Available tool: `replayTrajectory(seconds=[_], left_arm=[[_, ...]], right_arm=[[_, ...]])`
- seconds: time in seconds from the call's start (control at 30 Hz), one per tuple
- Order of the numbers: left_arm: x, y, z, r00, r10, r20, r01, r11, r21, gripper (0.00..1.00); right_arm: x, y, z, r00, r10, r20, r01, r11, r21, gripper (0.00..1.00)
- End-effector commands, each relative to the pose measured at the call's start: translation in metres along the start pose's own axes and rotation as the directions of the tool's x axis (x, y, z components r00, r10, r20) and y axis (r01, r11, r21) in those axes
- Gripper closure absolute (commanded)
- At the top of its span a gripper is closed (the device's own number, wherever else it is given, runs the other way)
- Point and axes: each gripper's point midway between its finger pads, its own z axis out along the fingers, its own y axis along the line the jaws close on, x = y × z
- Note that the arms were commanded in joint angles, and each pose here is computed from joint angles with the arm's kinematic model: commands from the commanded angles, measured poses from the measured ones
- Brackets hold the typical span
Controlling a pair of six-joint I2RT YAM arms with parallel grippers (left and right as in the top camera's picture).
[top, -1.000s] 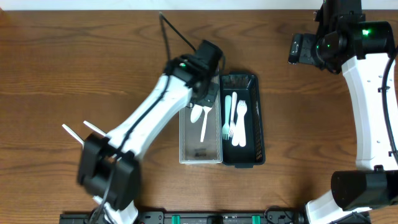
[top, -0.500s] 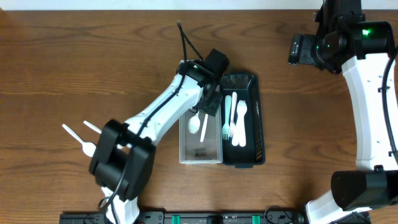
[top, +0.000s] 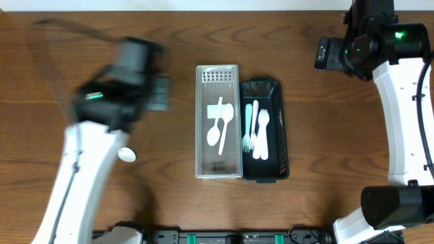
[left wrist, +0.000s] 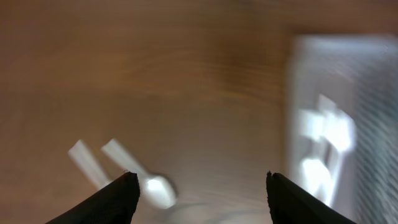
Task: Pack container
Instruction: 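Release the spoon and move the left gripper back to the spoons, then lower the left gripper onto a white spoon handle and close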
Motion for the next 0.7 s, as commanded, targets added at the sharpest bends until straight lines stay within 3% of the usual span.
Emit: replayTrajectory(seconds=[0.0, 0.13, 0.27, 0.67], left_arm=[[0.003, 0.073, -0.008, 0.945, -0.324, 0.033, 0.326, 0.934, -0.150, 0.32], [0.025, 0.135, 0.003, 0.864, -0.503, 0.027, 0.490, 0.827, -0.274, 0.31], [0.049, 0.155, 0.036, 0.793, -0.608, -0.038, 0.579, 0.771, -0.266, 0.31], [0.146, 0.188, 0.130, 0.646, -0.739, -0.192, 0.626, 0.656, -0.421, 0.27]], right_arm=[[0.001, -0.004, 0.002, 1.000, -0.009, -0.005, 0.009, 1.000, 0.013, 0.09], [0.001, -0.004, 0.002, 1.000, -0.009, -0.006, 0.009, 1.000, 0.013, 0.09], [0.001, -0.004, 0.002, 1.000, -0.009, -0.007, 0.009, 1.000, 0.013, 0.09], [0.007, -0.005, 0.002, 1.000, -0.011, -0.029, 0.011, 1.000, 0.019, 0.09]])
